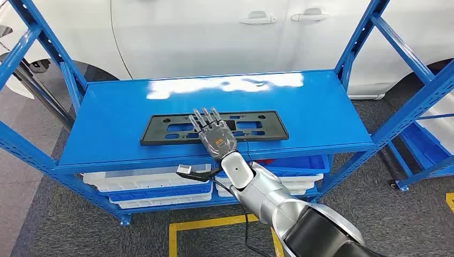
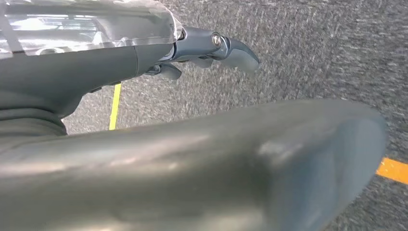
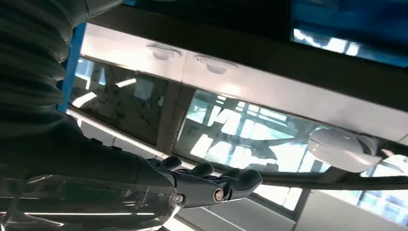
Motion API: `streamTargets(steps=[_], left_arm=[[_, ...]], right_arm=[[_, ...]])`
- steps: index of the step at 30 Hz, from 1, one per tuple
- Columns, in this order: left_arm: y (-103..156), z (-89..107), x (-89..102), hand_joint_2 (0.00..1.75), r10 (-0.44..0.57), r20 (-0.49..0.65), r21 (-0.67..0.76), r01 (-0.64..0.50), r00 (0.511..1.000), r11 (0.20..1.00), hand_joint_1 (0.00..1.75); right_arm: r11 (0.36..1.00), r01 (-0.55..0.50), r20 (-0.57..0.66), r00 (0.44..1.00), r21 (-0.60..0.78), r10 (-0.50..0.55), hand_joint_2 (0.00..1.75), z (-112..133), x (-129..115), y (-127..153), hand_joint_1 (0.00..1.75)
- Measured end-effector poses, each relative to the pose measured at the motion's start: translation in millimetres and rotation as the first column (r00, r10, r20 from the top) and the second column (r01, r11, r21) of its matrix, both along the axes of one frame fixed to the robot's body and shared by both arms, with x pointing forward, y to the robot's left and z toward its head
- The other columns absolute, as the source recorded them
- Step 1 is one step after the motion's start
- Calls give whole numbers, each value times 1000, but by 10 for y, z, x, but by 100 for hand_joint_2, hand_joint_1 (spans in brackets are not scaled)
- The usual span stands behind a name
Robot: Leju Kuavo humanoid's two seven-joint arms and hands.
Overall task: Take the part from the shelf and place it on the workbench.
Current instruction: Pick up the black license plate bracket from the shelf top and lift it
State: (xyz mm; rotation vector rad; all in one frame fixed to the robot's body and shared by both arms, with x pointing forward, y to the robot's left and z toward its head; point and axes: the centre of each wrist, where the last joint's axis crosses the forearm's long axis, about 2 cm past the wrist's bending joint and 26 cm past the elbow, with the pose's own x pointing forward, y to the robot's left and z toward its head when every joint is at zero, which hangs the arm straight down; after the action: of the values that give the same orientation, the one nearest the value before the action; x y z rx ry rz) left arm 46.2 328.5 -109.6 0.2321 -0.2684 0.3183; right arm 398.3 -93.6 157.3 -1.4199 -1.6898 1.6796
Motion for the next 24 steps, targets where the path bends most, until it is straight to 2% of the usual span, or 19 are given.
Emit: streamTargets(steps=[24], left_arm=[[-55,-5,-7,0,-4,3,-17,5,1000,1000,0]], right_arm=[[989,-79,-97,993,-126,67,175,40,-75,246,0]])
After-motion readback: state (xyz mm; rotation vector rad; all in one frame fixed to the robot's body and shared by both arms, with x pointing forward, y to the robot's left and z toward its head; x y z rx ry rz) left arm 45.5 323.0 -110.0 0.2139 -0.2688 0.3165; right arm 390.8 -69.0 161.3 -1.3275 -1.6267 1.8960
